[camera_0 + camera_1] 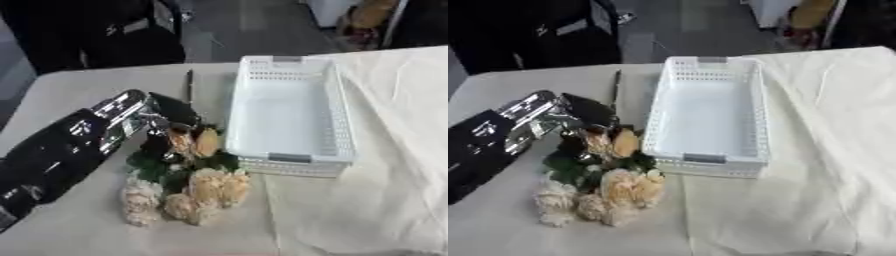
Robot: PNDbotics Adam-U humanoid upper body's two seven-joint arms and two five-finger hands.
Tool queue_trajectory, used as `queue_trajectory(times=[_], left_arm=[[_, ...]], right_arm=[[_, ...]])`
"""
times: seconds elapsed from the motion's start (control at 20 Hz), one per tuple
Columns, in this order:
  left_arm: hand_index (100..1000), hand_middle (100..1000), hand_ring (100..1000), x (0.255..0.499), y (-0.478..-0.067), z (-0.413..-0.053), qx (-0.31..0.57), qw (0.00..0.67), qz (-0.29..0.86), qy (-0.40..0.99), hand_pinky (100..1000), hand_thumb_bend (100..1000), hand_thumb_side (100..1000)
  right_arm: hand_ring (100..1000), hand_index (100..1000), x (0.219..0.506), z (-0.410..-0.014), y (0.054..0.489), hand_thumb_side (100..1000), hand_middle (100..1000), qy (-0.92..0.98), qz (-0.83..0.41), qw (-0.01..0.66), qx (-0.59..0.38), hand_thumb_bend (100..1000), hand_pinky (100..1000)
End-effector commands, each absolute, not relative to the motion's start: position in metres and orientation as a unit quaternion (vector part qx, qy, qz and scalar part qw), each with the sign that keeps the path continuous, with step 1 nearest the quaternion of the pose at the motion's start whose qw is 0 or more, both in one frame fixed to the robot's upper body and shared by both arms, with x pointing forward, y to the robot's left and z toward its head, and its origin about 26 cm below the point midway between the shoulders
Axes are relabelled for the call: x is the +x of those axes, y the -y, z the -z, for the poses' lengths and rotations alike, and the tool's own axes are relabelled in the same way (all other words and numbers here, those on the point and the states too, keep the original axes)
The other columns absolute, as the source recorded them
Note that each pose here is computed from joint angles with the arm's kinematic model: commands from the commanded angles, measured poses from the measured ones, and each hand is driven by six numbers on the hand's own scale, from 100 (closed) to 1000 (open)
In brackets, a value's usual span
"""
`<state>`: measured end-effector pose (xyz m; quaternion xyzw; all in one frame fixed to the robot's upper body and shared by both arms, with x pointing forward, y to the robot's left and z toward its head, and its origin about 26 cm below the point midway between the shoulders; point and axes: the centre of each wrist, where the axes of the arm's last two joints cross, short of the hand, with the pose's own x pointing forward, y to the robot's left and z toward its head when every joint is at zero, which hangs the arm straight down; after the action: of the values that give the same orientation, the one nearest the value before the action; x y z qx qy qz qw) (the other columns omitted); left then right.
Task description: Pick up objects on the table and place them in the box.
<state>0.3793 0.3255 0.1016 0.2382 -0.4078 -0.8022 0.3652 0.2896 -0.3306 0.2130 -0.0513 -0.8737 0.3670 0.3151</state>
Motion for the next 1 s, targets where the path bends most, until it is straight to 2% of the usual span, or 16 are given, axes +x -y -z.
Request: queue_trajectory(times=[0.05, 0.1, 0.15, 0.3, 0.65, 1.0], left_arm=[[297, 291, 100, 0.38, -0.338, -0.114, 0.276, 0.385, 0.755, 0.453, 100, 100, 328], [308, 298, 100, 0.379, -0.34, -0.114, 0.283, 0.392, 0.739, 0.468, 100, 100, 322], [265, 269, 100, 0.378, -0.342, -0.113, 0.289, 0.402, 0.722, 0.483, 100, 100, 355], [240, 262, 100, 0.373, -0.351, -0.108, 0.294, 0.442, 0.669, 0.521, 100, 100, 389], [236, 266, 100, 0.358, -0.368, -0.107, 0.288, 0.539, 0.526, 0.591, 100, 100, 470], [236, 269, 100, 0.342, -0.388, -0.121, 0.283, 0.588, 0.457, 0.605, 100, 100, 472]], right_arm=[[793, 961, 0.288, -0.221, 0.331, 559, 856, 0.878, -0.368, 0.301, -0.059, 100, 714], [793, 961, 0.288, -0.221, 0.331, 559, 857, 0.878, -0.368, 0.301, -0.059, 100, 714], [793, 960, 0.288, -0.221, 0.331, 559, 855, 0.878, -0.367, 0.302, -0.06, 100, 714], [793, 961, 0.287, -0.221, 0.332, 559, 855, 0.878, -0.365, 0.302, -0.062, 100, 714], [793, 960, 0.287, -0.221, 0.333, 558, 855, 0.878, -0.362, 0.305, -0.066, 100, 714], [793, 961, 0.286, -0.22, 0.335, 558, 855, 0.878, -0.359, 0.309, -0.07, 100, 713]])
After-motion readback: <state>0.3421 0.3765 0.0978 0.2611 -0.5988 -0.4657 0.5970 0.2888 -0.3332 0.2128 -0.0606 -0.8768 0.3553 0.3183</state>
